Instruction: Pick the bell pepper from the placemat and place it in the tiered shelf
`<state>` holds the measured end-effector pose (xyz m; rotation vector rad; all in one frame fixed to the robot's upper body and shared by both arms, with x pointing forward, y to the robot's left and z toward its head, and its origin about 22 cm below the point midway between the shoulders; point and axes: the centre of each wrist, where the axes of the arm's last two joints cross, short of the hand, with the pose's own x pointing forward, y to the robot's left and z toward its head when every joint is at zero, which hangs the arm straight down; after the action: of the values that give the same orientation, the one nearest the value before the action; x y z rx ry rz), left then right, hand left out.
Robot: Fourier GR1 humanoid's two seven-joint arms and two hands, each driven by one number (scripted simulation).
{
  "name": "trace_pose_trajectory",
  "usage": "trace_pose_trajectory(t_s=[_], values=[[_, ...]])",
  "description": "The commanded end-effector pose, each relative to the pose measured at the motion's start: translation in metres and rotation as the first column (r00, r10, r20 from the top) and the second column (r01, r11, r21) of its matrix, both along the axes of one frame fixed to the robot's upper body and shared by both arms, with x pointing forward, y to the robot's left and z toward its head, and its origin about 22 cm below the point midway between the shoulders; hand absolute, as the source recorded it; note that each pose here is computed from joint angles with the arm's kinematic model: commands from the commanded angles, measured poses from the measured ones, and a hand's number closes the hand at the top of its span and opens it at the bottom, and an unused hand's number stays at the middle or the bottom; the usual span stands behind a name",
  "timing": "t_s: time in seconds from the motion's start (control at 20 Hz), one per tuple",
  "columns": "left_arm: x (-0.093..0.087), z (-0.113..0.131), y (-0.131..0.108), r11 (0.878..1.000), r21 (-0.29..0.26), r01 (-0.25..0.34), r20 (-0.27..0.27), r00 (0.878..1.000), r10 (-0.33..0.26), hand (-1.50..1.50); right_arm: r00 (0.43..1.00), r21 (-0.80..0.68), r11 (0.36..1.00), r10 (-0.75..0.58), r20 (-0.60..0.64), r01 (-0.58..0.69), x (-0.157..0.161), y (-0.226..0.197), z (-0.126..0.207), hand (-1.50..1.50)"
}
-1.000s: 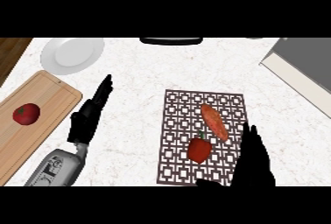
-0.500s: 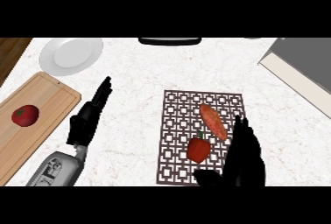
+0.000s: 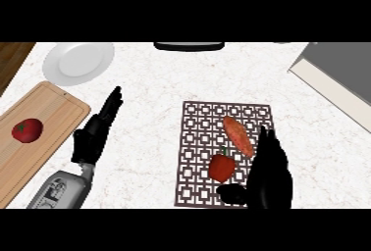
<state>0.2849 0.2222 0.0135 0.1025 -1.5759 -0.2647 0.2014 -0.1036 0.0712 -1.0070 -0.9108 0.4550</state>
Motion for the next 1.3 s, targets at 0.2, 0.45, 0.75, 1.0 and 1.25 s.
trace_pose_trajectory(t_s=[0.2,0.45,0.75,1.0,1.25], values=[[0.004,0.004,-0.003,1.0,-0.001,-0.009,0.004,1.0,0.009,0.0,0.974,0.005,0.982,-0.188,-0.123,0.19,0.022,0.011,-0.007,-1.5],[-0.003,0.0,-0.011,1.0,-0.001,-0.004,-0.003,1.0,0.004,0.0,0.969,0.008,0.978,-0.205,-0.138,0.208,0.023,0.011,-0.016,-1.5],[-0.002,-0.002,-0.004,1.0,0.005,0.015,0.002,1.0,-0.015,0.0,0.963,0.003,0.976,-0.212,-0.166,0.216,0.029,0.012,-0.026,-1.5],[-0.007,-0.006,0.001,1.0,0.003,0.009,0.011,1.0,-0.009,0.0,0.962,0.013,0.977,-0.208,-0.176,0.214,0.036,0.014,-0.03,-1.5],[0.002,-0.005,0.001,1.0,-0.002,-0.004,-0.013,1.0,0.004,0.0,0.96,0.015,0.976,-0.209,-0.187,0.215,0.025,0.022,-0.054,-1.5]])
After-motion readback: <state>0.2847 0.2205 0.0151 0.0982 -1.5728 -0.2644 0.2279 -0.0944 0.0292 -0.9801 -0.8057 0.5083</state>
